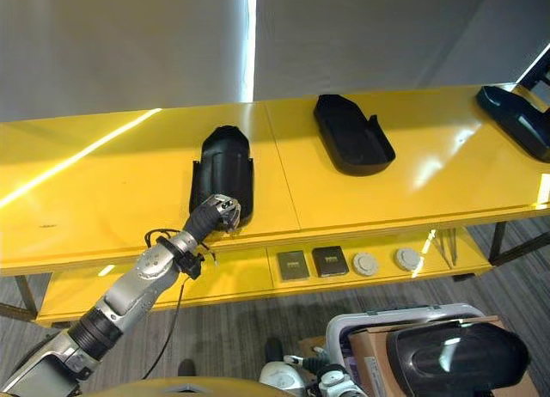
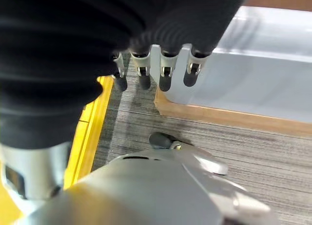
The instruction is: Move parts from the plastic box to the shelf.
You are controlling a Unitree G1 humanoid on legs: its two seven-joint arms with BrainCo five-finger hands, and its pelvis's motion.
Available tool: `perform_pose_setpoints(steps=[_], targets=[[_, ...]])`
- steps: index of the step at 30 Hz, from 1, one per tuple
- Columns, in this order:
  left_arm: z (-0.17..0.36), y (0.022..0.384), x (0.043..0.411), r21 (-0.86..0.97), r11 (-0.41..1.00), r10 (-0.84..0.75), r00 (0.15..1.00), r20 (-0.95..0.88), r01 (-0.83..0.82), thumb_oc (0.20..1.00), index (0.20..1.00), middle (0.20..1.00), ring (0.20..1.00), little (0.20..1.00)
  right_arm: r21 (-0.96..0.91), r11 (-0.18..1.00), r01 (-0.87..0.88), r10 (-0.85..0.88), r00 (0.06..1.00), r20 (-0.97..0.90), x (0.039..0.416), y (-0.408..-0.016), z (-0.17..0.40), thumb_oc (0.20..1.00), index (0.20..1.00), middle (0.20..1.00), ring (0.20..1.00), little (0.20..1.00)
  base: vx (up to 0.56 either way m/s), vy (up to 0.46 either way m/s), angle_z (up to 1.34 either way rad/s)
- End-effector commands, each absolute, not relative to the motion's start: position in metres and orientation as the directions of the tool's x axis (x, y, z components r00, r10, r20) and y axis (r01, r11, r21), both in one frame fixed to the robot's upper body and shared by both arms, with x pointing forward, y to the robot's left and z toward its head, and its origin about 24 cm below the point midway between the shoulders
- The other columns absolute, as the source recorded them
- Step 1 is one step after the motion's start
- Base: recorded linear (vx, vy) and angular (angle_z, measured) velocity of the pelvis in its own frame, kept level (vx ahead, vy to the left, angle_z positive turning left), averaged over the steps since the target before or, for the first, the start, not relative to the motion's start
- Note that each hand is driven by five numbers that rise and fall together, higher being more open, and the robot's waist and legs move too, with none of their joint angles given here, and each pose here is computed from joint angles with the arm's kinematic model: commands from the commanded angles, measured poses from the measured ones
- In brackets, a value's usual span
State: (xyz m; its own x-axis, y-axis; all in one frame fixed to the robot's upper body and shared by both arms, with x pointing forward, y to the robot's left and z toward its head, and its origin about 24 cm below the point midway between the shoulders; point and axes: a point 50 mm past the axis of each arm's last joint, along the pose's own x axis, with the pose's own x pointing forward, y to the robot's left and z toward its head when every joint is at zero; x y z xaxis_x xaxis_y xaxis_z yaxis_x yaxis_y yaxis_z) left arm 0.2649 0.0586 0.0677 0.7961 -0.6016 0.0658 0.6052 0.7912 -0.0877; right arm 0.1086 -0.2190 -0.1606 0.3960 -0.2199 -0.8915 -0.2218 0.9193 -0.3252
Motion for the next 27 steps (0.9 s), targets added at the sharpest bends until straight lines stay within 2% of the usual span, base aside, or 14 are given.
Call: perform_pose_setpoints(steps=[1,14,27], targets=[[0.09,0.063,0.28,-0.042,0.818,-0.56,0.812,0.163,0.573,0.2,0.2,0.2,0.2,0.2,-0.315,0.918,-0.239,-0.209,0.384,-0.899,0.106,-0.206,-0.164,1.0,1.0,1.0,1.0,1.0,0.0,0.0,0.0],[0.103,0.075,0.307,0.039,0.898,-0.437,0.876,0.205,0.438,0.2,0.2,0.2,0.2,0.2,-0.331,0.907,-0.261,-0.188,0.453,-0.872,0.123,-0.2,-0.159,1.0,1.0,1.0,1.0,1.0,-0.01,-0.005,-0.04],[0.144,0.087,0.333,0.066,0.961,-0.274,0.897,0.347,0.268,0.2,0.2,0.2,0.2,0.2,-0.341,0.903,-0.262,-0.194,0.459,-0.867,0.121,-0.201,-0.159,1.0,1.0,1.0,1.0,1.0,0.0,-0.003,-0.02]])
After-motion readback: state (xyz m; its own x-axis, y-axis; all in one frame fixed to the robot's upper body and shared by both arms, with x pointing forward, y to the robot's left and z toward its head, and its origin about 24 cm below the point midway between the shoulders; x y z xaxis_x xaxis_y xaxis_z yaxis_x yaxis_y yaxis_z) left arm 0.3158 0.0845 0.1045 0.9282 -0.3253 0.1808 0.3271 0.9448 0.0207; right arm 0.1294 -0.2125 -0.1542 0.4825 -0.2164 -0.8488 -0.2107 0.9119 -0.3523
